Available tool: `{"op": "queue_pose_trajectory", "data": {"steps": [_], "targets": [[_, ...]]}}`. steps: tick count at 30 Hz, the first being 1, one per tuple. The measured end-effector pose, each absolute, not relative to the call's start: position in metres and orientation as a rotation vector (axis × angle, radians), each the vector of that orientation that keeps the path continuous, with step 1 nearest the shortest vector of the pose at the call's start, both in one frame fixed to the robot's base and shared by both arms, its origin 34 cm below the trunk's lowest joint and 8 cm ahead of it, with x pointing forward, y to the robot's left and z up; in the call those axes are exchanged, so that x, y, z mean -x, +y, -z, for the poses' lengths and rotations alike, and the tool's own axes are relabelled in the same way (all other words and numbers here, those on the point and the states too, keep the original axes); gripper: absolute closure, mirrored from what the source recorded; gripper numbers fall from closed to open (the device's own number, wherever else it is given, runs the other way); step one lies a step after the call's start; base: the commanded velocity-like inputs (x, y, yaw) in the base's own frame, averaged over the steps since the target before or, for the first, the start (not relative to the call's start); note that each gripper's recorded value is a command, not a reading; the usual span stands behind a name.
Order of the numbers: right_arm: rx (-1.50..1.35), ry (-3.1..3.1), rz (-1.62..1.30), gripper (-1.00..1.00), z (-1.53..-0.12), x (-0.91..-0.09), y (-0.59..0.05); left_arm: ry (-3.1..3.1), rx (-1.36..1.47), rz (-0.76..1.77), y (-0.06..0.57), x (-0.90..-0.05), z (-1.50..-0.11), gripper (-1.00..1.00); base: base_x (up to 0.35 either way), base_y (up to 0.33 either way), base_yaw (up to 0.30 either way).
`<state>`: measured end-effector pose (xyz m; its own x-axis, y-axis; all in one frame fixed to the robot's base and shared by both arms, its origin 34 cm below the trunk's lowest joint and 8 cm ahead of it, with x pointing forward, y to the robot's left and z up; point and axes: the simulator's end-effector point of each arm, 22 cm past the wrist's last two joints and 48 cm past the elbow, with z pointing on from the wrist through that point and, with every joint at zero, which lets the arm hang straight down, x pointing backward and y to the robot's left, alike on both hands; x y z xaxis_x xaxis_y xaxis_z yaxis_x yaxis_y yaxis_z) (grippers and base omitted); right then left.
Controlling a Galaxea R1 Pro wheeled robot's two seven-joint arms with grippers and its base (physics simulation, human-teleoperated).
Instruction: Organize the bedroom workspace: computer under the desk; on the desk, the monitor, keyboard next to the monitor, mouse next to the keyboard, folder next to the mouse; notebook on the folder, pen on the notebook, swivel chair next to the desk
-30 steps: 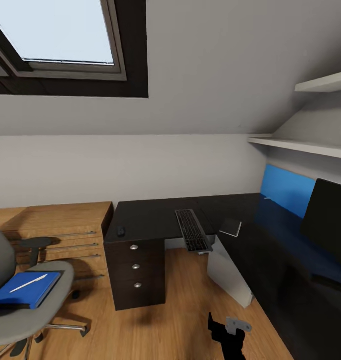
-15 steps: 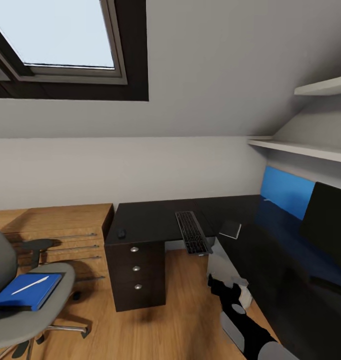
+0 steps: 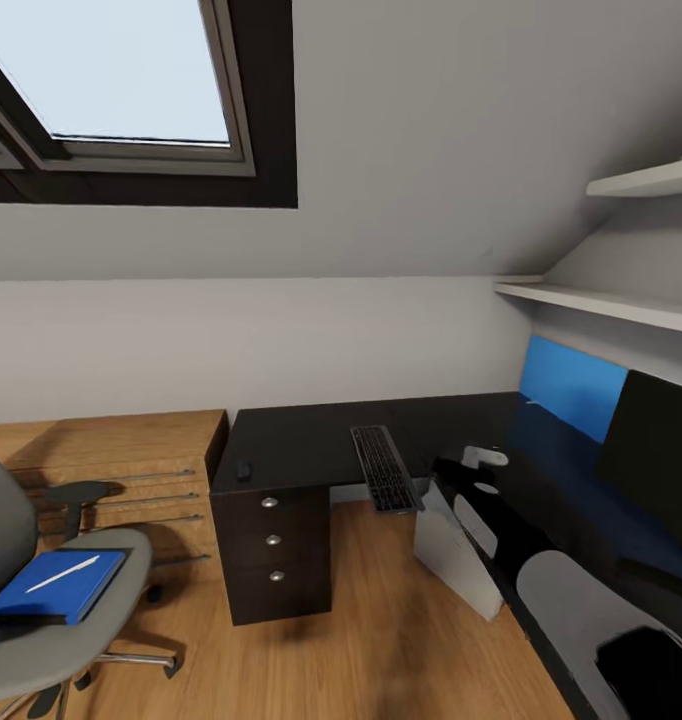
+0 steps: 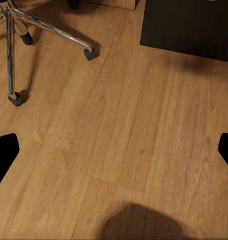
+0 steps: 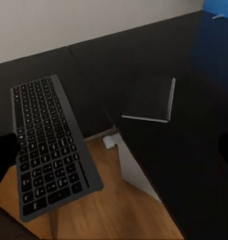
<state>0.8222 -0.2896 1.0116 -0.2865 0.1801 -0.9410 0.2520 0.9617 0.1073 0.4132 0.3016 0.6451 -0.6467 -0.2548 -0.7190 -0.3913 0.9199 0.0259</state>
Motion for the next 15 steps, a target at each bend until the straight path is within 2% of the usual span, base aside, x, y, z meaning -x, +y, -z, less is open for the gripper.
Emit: {"op": "queue_pose_trajectory", "data": {"steps": [3, 4, 7, 8, 10, 15], "targets": [[-0.322, 1.857, 0.085, -1.00, -1.026, -0.826, -0.301, 2.305, 0.464, -0.199, 0.286, -0.416, -0.650, -1.00, 0.000, 0.000, 0.000], [-0.339, 1.856, 0.115, -1.00, -1.039, -0.830, -0.325, 2.294, 0.474, -0.126, 0.263, -0.439, -0.664, -1.00, 0.000, 0.000, 0.000], [-0.354, 1.909, 0.123, -1.00, -1.036, -0.826, -0.336, 2.237, 0.460, 0.017, 0.221, -0.498, -0.718, -1.00, 0.000, 0.000, 0.000], [-0.348, 1.998, 0.132, -1.00, -1.022, -0.820, -0.338, 2.416, 0.449, -0.071, 0.225, -0.494, -0.727, -1.00, 0.000, 0.000, 0.000], [-0.343, 2.012, 0.136, -1.00, -1.022, -0.818, -0.338, 2.250, 0.388, 0.128, 0.179, -0.561, -0.858, -1.00, 0.000, 0.000, 0.000], [-0.337, 2.032, 0.140, -1.00, -1.019, -0.816, -0.339, 2.262, 0.407, 0.095, 0.196, -0.566, -0.884, -1.00, 0.000, 0.000, 0.000]]}}
